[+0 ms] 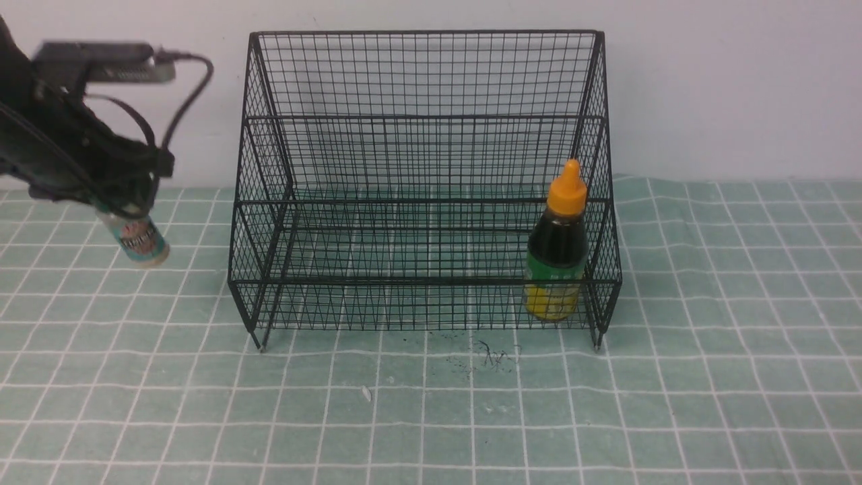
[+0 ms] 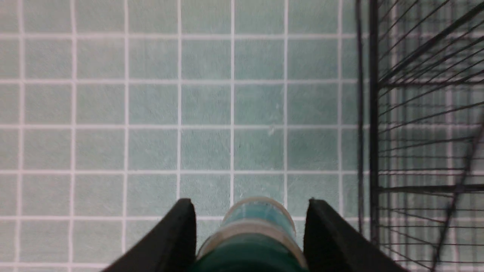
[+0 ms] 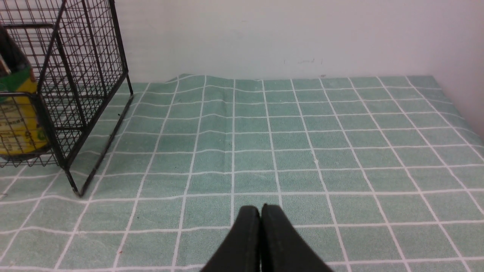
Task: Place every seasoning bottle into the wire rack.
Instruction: Use the left arm to put the condiment bottle back on the shelf
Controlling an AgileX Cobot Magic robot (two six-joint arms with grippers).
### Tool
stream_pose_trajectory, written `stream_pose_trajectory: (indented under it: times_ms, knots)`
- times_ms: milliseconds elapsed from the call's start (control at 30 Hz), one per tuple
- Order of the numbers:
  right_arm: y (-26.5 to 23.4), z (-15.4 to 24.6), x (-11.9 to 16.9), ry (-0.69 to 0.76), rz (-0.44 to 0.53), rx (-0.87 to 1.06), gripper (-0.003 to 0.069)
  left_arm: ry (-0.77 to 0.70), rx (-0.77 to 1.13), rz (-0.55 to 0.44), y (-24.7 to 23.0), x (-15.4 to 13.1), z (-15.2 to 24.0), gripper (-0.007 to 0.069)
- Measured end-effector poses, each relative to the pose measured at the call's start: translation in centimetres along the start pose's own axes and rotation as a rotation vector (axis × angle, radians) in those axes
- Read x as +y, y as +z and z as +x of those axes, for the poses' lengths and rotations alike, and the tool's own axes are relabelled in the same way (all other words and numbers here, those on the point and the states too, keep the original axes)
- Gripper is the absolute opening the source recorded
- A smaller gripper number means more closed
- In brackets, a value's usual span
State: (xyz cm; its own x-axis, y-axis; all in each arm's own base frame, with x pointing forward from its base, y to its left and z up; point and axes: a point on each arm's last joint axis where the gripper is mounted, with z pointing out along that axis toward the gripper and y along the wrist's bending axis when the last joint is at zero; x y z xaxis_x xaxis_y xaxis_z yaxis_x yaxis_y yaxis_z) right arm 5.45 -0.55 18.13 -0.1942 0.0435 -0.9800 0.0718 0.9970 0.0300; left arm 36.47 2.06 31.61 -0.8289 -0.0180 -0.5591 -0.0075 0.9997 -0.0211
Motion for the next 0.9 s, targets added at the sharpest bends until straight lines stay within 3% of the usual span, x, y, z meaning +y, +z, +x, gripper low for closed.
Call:
stream_pose_trajectory:
  times_ms: [167, 333, 367, 567, 900]
  knots:
    - [0.0, 0.0, 0.0, 0.000, 0.000, 0.000, -0.0010, 0.068, -0.129, 0.064, -6.7, -2.8, -0.8, 0.0330]
    - [0.0, 0.0, 0.0, 0.000, 0.000, 0.000, -0.0010, 0.188, -0.127, 0.180, -7.5, -7.6, -0.3, 0.0330]
    - [0.0, 0.0, 0.0, 0.000, 0.000, 0.000, -0.0010, 0.226, -0.101, 0.209, -6.7, -9.3, 0.0, 0.0330]
    - [0.0, 0.0, 0.0, 0.000, 0.000, 0.000, -0.0010, 0.304, -0.010, 0.250, -2.1, -12.9, 0.5, 0.0330]
    - [0.0, 0.0, 0.0, 0.000, 0.000, 0.000, -0.0010, 0.332, 0.070, 0.225, 4.4, -14.0, 1.0, 0.0330]
